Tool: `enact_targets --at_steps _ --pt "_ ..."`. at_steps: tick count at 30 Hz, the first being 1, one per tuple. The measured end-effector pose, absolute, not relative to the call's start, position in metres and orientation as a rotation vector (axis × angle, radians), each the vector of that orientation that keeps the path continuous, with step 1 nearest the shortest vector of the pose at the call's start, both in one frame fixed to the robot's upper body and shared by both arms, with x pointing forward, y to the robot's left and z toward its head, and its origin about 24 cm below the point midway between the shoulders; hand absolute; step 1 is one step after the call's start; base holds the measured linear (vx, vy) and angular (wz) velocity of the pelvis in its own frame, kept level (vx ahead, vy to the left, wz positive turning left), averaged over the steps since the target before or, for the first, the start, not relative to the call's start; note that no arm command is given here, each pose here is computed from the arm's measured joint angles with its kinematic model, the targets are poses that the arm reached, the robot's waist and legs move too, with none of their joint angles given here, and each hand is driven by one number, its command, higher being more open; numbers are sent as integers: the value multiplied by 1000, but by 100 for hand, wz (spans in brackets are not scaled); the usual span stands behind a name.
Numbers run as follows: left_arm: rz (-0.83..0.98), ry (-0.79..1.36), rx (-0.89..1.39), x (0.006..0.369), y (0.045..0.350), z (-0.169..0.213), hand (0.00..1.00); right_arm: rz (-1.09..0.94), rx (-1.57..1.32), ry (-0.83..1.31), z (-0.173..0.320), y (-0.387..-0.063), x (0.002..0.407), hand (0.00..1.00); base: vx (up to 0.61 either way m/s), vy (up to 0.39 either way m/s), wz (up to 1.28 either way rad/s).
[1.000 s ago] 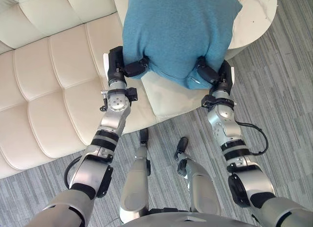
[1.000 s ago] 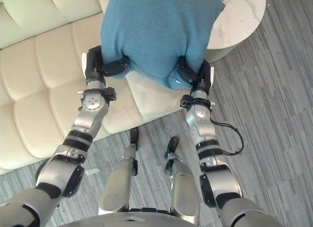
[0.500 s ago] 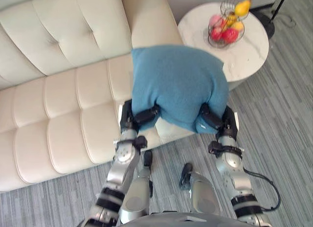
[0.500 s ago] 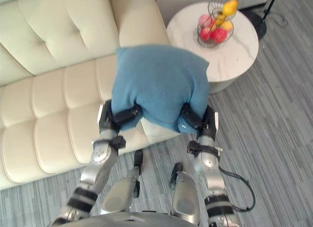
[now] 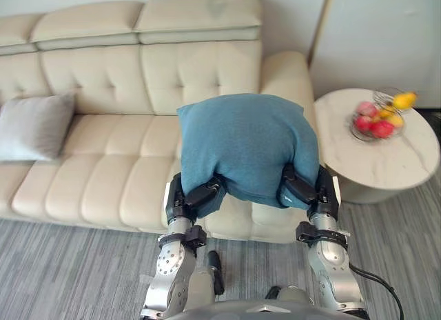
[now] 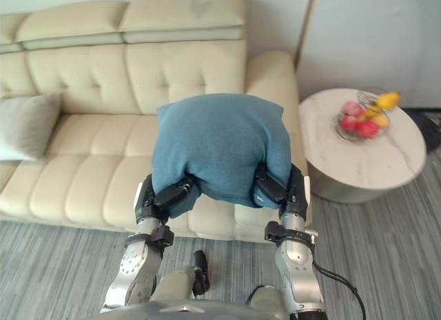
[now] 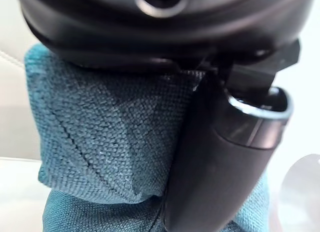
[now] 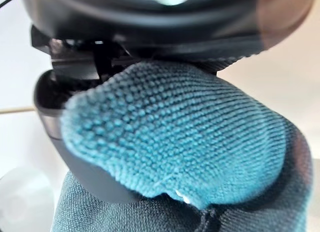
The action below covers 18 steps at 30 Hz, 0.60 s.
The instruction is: Pick up cushions and gather them together orderly.
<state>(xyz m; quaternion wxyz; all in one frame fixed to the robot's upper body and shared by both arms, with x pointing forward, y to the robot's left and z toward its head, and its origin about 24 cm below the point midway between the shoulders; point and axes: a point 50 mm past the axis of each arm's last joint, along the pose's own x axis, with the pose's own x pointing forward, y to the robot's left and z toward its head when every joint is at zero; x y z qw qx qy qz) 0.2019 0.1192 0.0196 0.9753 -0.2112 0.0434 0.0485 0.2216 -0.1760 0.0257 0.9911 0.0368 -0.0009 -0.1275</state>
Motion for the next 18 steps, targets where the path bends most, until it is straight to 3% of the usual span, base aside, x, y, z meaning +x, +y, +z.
enact_targets --at_steps 6,11,18 --pt "87 137 -394 199 123 8 0 -274 113 62 11 -171 221 0 45 158 55" --pt "108 196 -376 185 128 -3 0 -259 119 172 -12 -166 215 0 8 232 2" --pt "104 211 -347 182 133 -6 0 -242 109 212 -19 -166 213 0 31 28 18"
